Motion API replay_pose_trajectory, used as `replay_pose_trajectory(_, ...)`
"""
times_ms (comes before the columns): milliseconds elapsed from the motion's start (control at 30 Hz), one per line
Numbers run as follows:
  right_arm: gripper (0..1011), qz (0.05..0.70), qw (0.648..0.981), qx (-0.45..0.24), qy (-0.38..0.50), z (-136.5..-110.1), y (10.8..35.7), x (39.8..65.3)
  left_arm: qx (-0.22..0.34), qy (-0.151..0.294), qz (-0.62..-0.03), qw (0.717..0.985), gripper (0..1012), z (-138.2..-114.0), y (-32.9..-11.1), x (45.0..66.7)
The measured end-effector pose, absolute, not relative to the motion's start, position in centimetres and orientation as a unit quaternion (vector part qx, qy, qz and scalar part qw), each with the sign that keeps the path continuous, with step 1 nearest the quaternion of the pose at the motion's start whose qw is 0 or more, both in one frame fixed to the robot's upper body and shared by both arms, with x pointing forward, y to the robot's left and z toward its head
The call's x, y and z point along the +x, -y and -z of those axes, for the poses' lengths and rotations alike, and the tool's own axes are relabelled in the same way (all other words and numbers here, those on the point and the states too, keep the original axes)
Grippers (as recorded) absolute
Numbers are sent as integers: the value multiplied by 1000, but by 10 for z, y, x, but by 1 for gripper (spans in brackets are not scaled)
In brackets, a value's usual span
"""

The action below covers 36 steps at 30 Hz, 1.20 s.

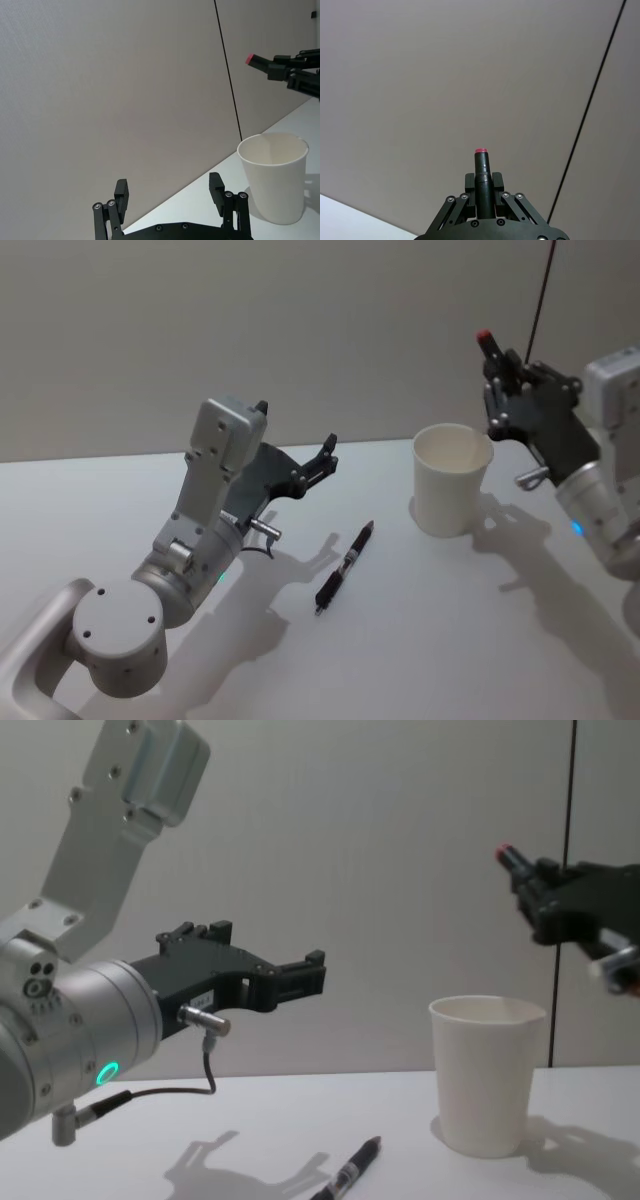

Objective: Place the pen into the pen holder.

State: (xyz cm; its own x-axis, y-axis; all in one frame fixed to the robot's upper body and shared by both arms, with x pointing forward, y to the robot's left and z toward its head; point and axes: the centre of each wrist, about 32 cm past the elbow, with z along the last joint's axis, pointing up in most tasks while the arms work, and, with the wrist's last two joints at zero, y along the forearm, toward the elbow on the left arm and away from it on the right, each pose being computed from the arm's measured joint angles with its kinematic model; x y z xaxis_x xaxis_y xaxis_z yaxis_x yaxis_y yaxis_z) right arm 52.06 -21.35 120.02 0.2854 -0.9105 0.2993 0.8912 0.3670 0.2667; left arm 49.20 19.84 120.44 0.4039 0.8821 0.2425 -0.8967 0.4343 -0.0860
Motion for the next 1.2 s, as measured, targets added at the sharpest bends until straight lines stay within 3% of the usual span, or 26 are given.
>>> replay_pose_trajectory(267,195,552,797,44,242,-1188,193,536,29,126,-531,837,1001,-1204,-198,492)
replay_pose_trajectory(600,195,544,795,70,259,-1201,177,549,29,126,-531,837,1001,-1204,-198,492)
replay_pose_trajectory(1200,195,559,804,45,198,-1198,172,565,29,126,-531,837,1001,-1204,-198,492)
